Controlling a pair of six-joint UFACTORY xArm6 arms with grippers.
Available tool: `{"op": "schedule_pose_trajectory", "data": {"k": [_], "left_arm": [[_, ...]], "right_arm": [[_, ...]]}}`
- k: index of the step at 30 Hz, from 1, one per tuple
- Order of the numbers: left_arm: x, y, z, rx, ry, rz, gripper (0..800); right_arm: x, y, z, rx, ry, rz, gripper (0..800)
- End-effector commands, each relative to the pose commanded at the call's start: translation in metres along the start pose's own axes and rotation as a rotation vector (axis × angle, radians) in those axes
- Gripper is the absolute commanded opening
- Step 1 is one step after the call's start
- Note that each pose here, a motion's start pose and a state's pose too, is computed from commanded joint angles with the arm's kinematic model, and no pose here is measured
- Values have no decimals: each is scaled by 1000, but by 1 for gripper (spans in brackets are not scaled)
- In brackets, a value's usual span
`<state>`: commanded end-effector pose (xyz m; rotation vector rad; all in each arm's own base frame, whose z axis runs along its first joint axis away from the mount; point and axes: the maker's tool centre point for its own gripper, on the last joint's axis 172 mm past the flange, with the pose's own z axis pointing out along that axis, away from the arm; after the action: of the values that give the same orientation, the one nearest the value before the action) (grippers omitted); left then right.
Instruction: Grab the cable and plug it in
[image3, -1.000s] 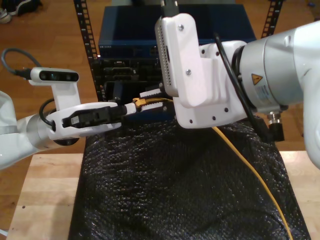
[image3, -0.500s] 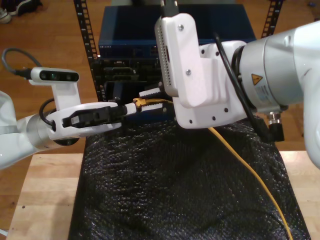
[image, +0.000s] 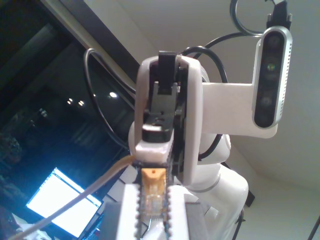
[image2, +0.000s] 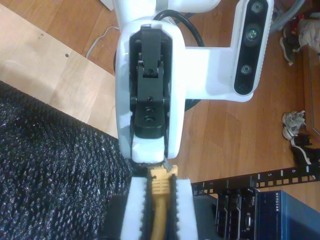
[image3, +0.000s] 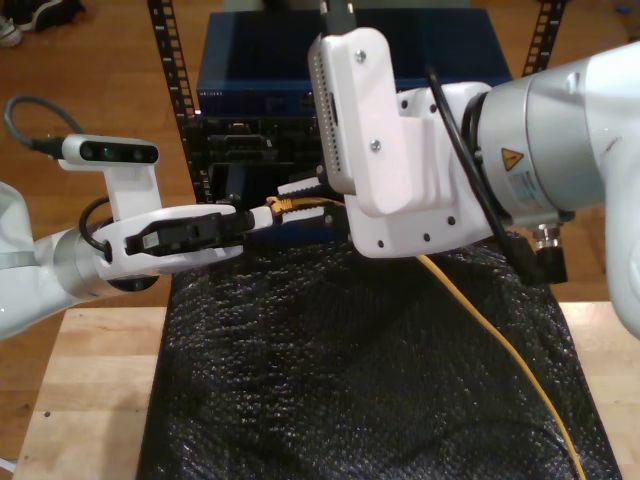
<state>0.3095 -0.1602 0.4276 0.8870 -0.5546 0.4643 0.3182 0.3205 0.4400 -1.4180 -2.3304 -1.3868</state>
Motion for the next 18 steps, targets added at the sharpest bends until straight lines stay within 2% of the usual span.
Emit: {"op": "schedule_pose_trajectory", "data": {"k": [10,13,16,18], "left_arm": [[0,0,0,0,1,-1,46],[0,0,0,0,3,-1,143],[0,0,0,0,4,-2,295],[0,0,0,0,2,-2,347]], "right_arm": [[0,-1,0,1,0,2,9],[0,-1,0,1,0,2,7],[0,-1,0,1,0,3,6],[1,-1,0,0,5,9,4]]}}
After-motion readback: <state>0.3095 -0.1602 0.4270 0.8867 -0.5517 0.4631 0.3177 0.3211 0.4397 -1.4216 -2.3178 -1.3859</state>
